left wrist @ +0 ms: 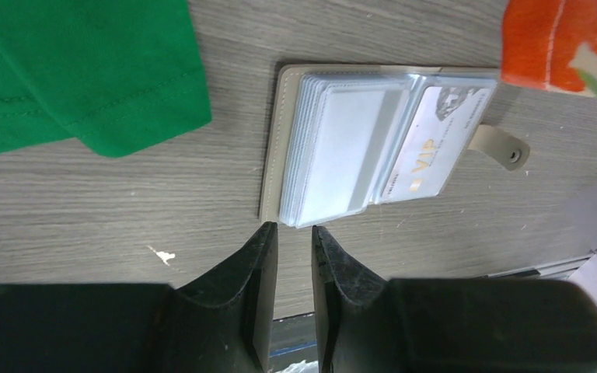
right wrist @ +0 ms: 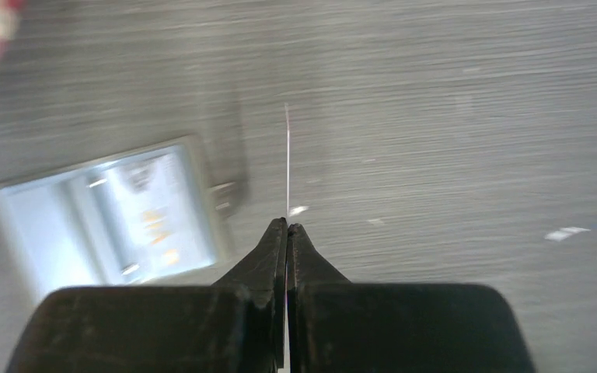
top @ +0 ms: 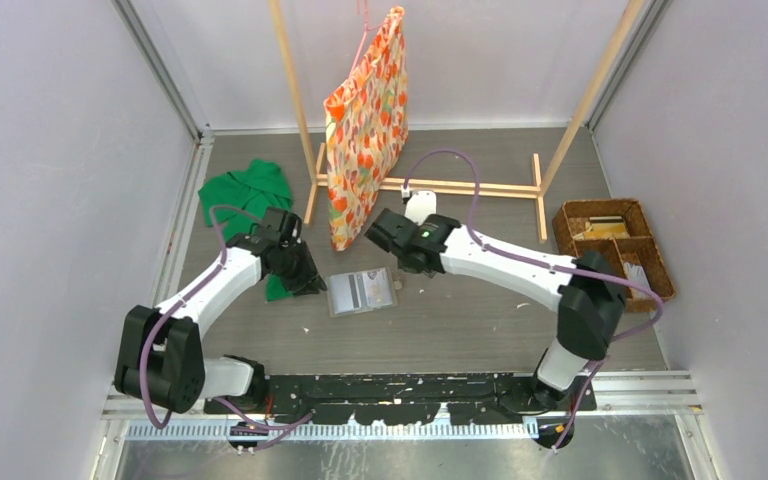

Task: Take the credit cards out of the card holder
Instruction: Place the credit card in the storage box.

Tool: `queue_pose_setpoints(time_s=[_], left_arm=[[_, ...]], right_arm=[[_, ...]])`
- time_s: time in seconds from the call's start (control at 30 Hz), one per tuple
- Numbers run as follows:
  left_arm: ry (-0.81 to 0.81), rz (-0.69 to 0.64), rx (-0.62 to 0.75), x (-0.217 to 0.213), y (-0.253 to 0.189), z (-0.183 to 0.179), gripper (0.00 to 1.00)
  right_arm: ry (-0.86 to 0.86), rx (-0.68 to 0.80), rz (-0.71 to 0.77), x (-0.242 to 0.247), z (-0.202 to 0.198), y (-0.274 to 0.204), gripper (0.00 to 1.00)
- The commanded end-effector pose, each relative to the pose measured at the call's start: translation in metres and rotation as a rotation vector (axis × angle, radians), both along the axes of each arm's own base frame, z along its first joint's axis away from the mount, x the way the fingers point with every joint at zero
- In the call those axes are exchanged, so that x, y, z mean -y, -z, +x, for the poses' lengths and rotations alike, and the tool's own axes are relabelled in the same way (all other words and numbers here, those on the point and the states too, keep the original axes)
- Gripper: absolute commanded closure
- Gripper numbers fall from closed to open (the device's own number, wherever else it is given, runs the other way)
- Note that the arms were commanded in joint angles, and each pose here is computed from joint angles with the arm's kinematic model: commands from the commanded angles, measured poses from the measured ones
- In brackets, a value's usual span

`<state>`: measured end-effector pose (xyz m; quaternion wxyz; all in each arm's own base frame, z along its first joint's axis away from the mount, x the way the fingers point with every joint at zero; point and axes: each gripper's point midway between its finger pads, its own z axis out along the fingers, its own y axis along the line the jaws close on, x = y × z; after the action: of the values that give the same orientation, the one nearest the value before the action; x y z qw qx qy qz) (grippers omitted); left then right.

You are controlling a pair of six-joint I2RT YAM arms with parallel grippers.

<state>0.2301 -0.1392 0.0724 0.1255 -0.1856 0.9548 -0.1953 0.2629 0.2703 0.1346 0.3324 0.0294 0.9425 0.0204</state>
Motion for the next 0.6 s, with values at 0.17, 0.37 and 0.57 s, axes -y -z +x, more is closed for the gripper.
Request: queue_pose_setpoints(time_s=[0.17,0.37,0.57], left_arm=[[0.001,0.046,0.046,-0.008,-0.016,0.005,0.76],[0.004,0.037,0.039,-0.006,-0.014,0.006,0.76],[0.019,0.035,0.036,-0.004,-0.015,0.011,0.76]], right_arm=[[0.231,0.233,-0.690,0.115,0.024,-0.049,0.99],[0.276,0.263,-0.801,0.137,0.031,-0.061,0.99],[0.383,0.291,-0.888,0.190,0.036,-0.083,0.99]])
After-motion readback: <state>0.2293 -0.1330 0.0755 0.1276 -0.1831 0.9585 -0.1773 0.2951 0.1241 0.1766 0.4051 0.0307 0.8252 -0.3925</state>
